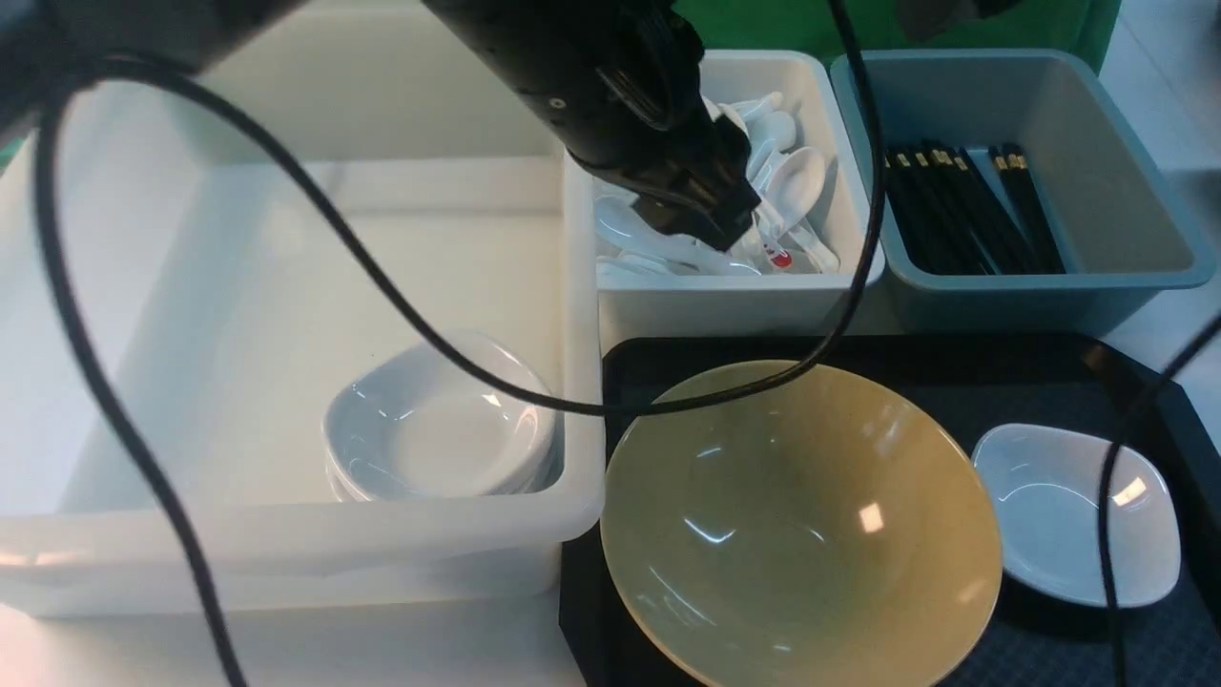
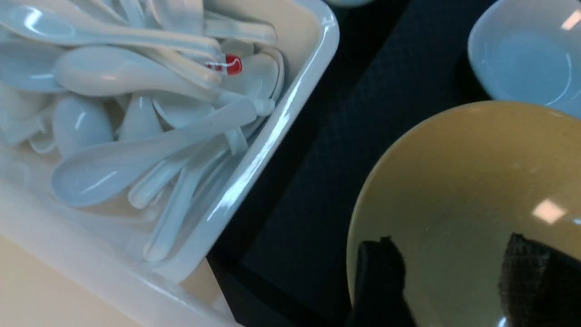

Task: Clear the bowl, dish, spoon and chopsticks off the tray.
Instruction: Use the left arm to grab the yellow noodle bowl on the left

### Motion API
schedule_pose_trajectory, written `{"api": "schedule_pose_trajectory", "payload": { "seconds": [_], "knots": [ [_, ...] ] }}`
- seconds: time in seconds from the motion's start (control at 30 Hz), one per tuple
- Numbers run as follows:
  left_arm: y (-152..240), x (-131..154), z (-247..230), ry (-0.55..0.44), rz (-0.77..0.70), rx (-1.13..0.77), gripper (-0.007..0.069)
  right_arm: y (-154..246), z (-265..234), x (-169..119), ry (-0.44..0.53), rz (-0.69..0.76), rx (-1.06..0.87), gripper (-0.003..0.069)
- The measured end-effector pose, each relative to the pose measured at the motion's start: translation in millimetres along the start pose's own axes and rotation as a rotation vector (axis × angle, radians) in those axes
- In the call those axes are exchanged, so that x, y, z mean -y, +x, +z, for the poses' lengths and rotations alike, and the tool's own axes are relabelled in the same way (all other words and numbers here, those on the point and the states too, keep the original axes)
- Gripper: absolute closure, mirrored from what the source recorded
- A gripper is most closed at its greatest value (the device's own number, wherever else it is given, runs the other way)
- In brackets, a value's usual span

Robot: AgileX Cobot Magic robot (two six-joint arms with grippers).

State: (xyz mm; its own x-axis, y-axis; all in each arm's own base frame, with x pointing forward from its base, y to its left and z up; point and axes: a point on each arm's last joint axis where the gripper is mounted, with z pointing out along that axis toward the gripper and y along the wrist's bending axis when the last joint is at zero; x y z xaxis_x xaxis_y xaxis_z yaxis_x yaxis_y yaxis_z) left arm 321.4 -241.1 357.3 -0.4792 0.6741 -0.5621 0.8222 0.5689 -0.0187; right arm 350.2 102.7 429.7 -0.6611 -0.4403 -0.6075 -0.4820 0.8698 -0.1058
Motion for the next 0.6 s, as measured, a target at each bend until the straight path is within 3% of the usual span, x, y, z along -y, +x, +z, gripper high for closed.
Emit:
{"api": "schedule_pose_trajectory", "payload": {
  "seconds": [0.13,0.23,0.43,0.6],
  "knots": [
    [0,-9,46,0.022,-0.012,-0.083,0.0117,45,-32,-14,-0.019,-0.014,-0.050,0.0176],
    [8,-6,83,0.050,0.031,-0.179,0.0070,79,-48,-24,-0.023,-0.009,-0.066,0.0193],
    [14,10,130,0.057,0.151,-0.256,0.0071,138,-60,-40,-0.024,-0.001,-0.076,0.0202],
    [16,14,150,0.040,0.180,-0.258,0.0110,163,-71,-47,-0.016,0.002,-0.050,0.0202]
  ]
}}
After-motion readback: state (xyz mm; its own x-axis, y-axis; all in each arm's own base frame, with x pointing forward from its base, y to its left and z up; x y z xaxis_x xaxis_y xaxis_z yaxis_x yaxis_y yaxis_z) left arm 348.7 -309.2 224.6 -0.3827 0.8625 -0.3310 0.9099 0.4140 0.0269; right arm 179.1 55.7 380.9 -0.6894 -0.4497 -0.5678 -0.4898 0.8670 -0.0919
